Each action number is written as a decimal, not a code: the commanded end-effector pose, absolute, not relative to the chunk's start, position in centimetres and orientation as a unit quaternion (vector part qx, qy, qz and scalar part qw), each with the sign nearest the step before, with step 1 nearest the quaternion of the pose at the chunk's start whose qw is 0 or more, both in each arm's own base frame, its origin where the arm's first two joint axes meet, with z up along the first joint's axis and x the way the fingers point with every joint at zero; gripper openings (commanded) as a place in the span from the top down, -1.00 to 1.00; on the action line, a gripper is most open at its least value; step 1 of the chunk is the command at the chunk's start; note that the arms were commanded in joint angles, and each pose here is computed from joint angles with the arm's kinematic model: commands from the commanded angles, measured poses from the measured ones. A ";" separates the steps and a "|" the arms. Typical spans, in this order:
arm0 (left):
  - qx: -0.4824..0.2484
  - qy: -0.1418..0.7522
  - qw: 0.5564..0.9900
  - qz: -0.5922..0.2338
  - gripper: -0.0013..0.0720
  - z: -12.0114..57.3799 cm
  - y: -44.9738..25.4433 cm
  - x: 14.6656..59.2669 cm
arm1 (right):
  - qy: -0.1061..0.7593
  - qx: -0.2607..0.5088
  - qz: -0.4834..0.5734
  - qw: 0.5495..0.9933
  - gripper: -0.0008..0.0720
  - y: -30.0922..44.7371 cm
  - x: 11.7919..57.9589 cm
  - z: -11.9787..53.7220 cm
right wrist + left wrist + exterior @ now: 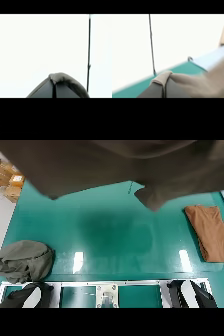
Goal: Fold the shirts.
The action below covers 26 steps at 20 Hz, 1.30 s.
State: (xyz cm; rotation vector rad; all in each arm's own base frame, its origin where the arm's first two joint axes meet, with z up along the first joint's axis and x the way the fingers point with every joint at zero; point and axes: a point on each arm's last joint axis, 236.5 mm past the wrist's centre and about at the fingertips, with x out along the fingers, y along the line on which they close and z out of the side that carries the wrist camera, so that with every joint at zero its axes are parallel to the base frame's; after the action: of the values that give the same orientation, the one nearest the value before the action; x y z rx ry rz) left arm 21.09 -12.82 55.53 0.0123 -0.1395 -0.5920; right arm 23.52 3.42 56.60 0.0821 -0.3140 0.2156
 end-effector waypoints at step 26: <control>-0.228 0.385 0.873 -0.195 0.90 4.5 -9.2 56.4 | 0.297 0.324 0.068 0.896 0.93 -5.9 57.7 5.8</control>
State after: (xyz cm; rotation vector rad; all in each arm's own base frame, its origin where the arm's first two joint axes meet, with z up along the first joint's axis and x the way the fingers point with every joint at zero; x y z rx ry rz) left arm 55.84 -9.58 5.37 -0.4900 0.8053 -0.4253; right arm 56.77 -5.33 7.55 0.6701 0.5777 0.1387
